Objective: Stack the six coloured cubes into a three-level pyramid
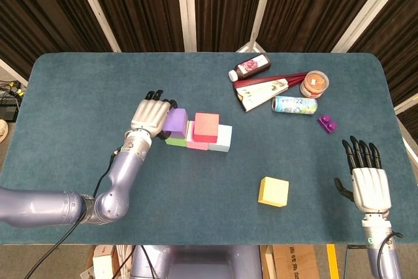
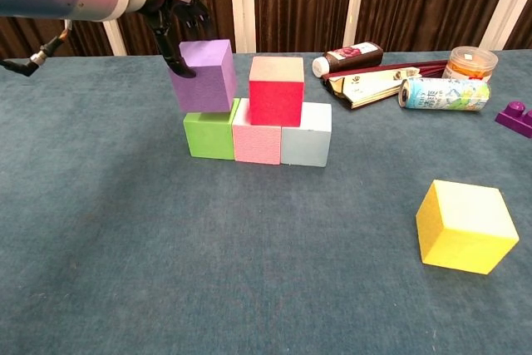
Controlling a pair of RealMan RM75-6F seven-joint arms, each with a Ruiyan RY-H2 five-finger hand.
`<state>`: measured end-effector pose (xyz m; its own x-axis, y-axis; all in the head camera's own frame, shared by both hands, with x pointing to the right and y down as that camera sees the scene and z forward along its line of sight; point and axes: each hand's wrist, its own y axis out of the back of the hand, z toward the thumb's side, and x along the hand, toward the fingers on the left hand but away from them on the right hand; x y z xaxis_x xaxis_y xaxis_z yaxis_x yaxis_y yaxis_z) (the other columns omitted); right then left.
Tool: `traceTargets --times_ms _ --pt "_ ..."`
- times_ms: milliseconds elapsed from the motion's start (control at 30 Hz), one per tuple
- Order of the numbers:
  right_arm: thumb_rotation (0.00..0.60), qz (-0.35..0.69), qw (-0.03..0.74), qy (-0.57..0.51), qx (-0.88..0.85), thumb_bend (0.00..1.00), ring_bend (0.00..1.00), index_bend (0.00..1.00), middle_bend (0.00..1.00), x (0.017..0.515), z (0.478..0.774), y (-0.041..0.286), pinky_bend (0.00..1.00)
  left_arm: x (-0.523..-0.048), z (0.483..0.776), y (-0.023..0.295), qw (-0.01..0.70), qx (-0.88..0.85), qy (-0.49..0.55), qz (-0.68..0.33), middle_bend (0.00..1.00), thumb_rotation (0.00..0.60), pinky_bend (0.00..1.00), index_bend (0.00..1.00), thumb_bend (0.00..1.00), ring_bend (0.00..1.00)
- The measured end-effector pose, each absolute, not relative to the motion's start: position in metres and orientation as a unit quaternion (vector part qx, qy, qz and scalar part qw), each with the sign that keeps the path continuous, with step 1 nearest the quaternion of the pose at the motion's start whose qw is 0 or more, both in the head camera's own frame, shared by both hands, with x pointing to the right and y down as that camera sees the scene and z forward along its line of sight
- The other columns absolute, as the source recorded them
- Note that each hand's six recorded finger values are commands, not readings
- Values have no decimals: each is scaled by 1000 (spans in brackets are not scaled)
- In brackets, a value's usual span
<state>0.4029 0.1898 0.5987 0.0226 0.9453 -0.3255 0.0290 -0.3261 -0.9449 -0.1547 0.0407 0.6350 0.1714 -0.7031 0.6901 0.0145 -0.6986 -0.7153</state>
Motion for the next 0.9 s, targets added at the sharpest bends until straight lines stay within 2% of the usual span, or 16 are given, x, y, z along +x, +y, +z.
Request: traceTargets --times_ms 900 --pt "600 567 416 -367 -609 287 0 0 0 393 601 194 0 -137 641 46 301 -705 239 -596 261 600 0 273 384 0"
